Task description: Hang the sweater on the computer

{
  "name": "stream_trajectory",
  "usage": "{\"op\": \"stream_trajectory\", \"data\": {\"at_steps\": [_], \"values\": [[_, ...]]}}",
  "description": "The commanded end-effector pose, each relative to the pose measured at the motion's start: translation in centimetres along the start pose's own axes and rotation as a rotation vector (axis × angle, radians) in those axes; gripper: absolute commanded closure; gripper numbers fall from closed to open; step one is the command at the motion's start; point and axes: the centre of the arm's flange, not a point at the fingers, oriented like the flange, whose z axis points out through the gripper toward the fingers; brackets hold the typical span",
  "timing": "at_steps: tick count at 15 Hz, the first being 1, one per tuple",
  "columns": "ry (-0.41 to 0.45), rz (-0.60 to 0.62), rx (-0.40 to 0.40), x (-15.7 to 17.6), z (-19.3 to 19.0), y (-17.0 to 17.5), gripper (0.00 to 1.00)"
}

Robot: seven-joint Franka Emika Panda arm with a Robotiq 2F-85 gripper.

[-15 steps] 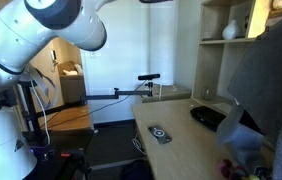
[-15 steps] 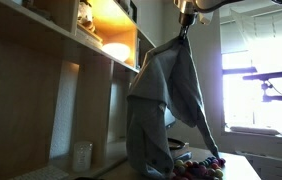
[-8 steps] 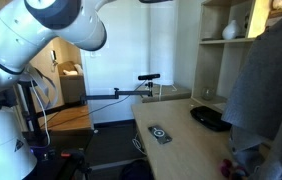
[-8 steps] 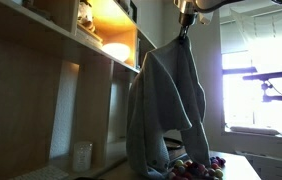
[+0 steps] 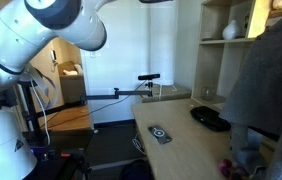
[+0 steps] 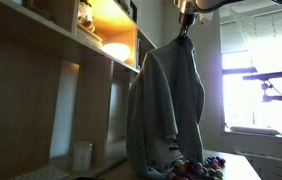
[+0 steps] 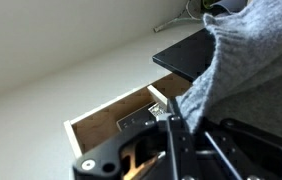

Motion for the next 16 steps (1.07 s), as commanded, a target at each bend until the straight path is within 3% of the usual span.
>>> {"op": "stream_trajectory", "data": {"at_steps": [1,9,16], "values": [[0.0,0.0,0.0,0.0,0.0,0.0,0.96],[0.038,-0.014,0.005,0.5,-0.1,-0.2,0.98],[0.242,-0.067,0.043,2.2,-0.3,-0.8,0.97]]}}
